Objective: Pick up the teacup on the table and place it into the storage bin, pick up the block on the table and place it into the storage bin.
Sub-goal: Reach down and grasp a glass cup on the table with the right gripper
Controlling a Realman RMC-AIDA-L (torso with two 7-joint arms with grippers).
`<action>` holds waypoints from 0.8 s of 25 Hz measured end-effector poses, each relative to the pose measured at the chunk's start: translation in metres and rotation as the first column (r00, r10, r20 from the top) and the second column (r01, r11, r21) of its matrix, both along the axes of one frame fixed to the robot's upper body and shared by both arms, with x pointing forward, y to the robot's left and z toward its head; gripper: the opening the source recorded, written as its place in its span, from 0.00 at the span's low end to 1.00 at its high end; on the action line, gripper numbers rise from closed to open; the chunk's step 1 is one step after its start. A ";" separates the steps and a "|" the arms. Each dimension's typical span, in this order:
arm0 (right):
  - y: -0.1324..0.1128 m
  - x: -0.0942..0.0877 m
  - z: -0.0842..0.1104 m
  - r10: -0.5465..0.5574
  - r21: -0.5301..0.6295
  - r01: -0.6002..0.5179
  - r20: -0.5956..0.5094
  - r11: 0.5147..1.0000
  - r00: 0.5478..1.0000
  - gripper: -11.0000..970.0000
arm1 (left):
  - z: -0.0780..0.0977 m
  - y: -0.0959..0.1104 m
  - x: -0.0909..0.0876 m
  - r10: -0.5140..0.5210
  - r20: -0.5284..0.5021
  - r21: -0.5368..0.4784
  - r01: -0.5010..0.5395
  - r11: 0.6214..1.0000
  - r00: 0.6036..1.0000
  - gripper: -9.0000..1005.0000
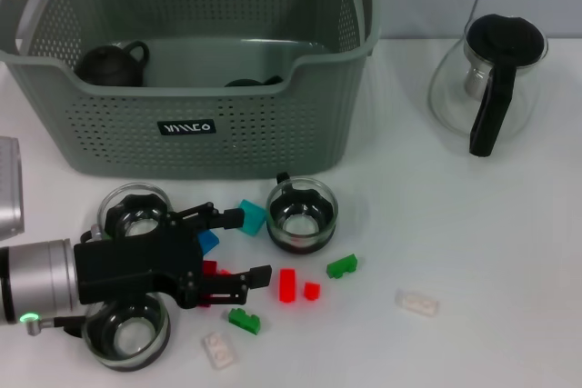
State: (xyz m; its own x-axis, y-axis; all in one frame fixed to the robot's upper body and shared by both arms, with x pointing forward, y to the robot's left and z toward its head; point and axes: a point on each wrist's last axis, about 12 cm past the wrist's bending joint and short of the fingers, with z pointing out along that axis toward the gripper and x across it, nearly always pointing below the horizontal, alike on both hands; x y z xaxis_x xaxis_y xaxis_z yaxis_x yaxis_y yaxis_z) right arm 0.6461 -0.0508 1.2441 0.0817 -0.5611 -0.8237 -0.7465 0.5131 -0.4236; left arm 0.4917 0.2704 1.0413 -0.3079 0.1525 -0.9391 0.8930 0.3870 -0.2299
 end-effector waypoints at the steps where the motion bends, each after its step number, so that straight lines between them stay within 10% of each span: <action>1: -0.005 -0.008 0.004 0.012 0.028 -0.012 -0.007 1.000 1.000 0.64 | 0.000 0.000 0.000 0.000 0.000 0.000 0.000 1.000 1.000 0.89; 10: -0.040 -0.075 0.011 0.151 -0.016 -0.156 -0.163 0.988 0.975 0.69 | 0.000 0.002 0.001 -0.005 0.002 0.011 0.005 1.000 1.000 0.89; 20: -0.062 -0.106 -0.010 0.217 -0.103 -0.293 -0.456 0.950 0.863 0.74 | -0.001 0.003 -0.001 -0.001 -0.001 0.011 0.001 1.000 1.000 0.89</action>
